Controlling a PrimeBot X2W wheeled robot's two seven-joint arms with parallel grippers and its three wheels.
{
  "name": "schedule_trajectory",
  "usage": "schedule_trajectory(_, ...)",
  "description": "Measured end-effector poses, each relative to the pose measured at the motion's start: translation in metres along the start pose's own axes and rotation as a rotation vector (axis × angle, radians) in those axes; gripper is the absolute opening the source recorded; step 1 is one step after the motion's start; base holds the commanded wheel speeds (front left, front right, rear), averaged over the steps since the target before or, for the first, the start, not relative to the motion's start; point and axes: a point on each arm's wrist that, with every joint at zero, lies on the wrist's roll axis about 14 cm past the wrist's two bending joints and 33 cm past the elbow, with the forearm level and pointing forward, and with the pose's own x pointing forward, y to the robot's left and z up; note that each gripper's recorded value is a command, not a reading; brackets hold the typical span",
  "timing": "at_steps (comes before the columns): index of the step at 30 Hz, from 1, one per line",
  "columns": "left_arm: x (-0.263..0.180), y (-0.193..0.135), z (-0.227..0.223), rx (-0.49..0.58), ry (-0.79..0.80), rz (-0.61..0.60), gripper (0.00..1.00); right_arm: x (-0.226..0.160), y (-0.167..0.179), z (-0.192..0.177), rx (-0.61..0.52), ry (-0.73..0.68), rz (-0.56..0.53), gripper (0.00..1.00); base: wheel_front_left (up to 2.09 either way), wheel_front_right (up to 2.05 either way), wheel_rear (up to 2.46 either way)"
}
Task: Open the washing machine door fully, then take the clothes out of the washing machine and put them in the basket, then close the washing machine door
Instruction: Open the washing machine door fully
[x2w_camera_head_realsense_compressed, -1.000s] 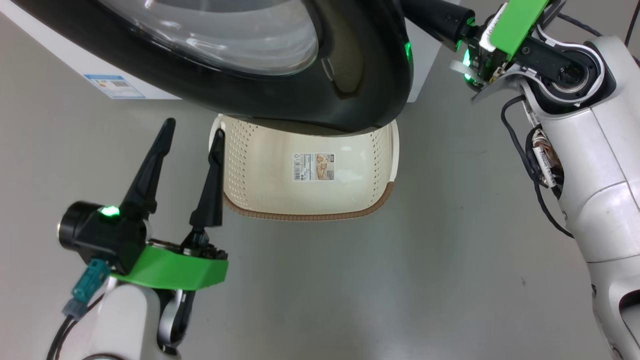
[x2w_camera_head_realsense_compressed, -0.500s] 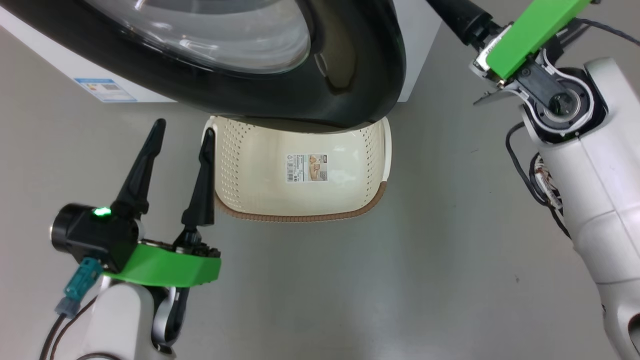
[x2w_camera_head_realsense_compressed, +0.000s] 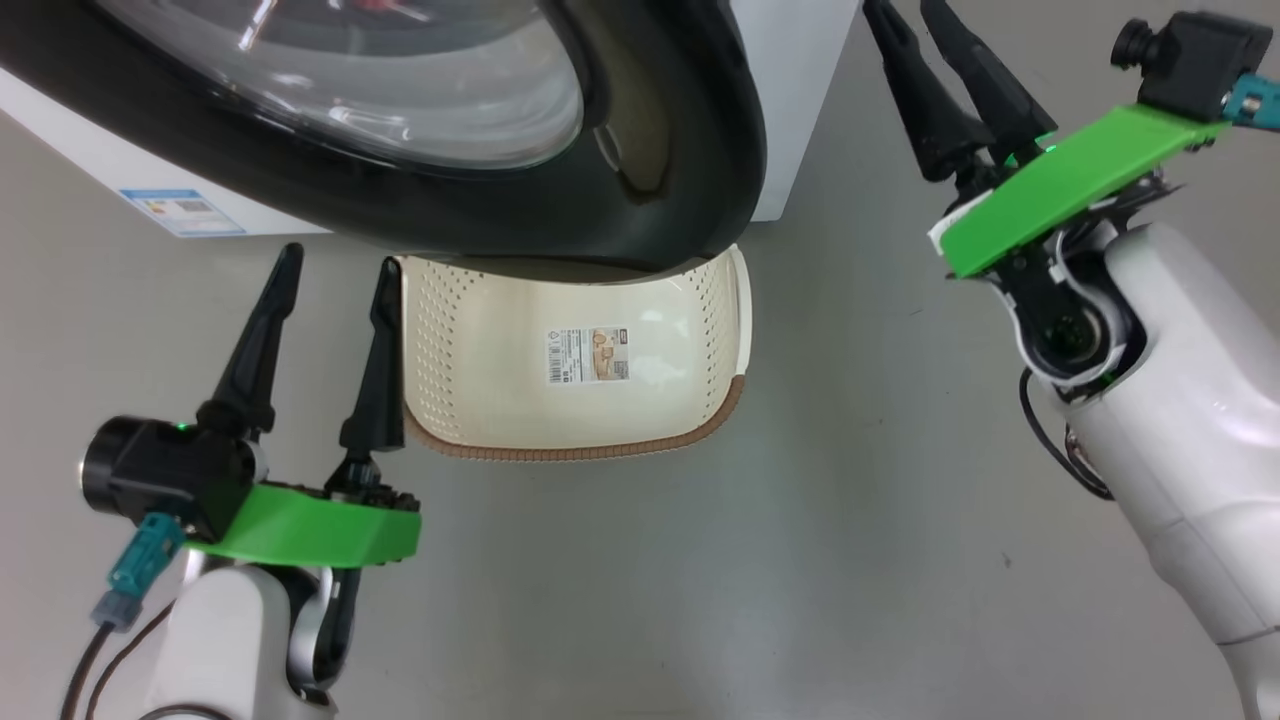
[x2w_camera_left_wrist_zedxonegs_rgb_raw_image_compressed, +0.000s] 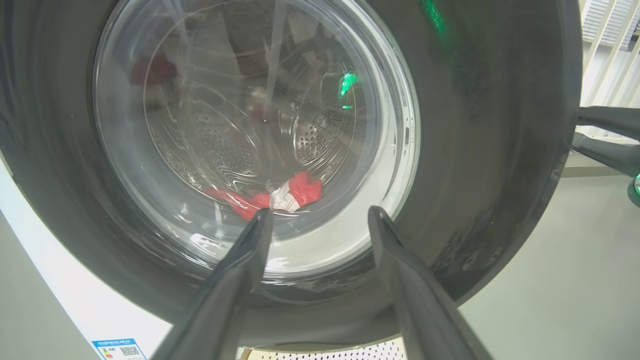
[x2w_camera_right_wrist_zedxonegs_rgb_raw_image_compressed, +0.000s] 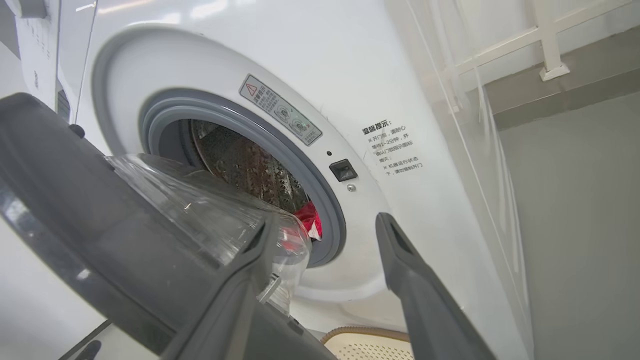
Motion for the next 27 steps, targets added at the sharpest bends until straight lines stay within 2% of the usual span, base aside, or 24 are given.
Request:
schedule_trajectory(10,-0.002,-0.002,0.006,-0.004,-0.012,-0.002,1.0,-0.022,-0.026,-0.002,-0.235,-0.048,-0.067,1.0,0.0,0.0,0.0)
schedule_trajectory(13,-0.003,-0.003,0.008,-0.003,-0.02,-0.004,1.0,-0.029,-0.028,0.011,-0.275,-0.112,-0.086,1.0,0.0,0.0,0.0)
schedule_trajectory(19,-0.003,-0.004,0.013,-0.003,-0.031,-0.006,1.0,-0.051,-0.029,-0.004,-0.339,-0.119,-0.112,1.0,0.0,0.0,0.0)
schedule_trajectory(25,-0.005,-0.003,0.022,0.0,-0.052,-0.002,1.0,-0.072,-0.023,0.012,-0.387,-0.219,-0.146,1.0,0.0,0.0,0.0)
schedule_trajectory(27,-0.005,-0.003,0.023,0.001,-0.054,-0.002,1.0,-0.076,-0.025,0.008,-0.386,-0.213,-0.158,1.0,0.0,0.0,0.0)
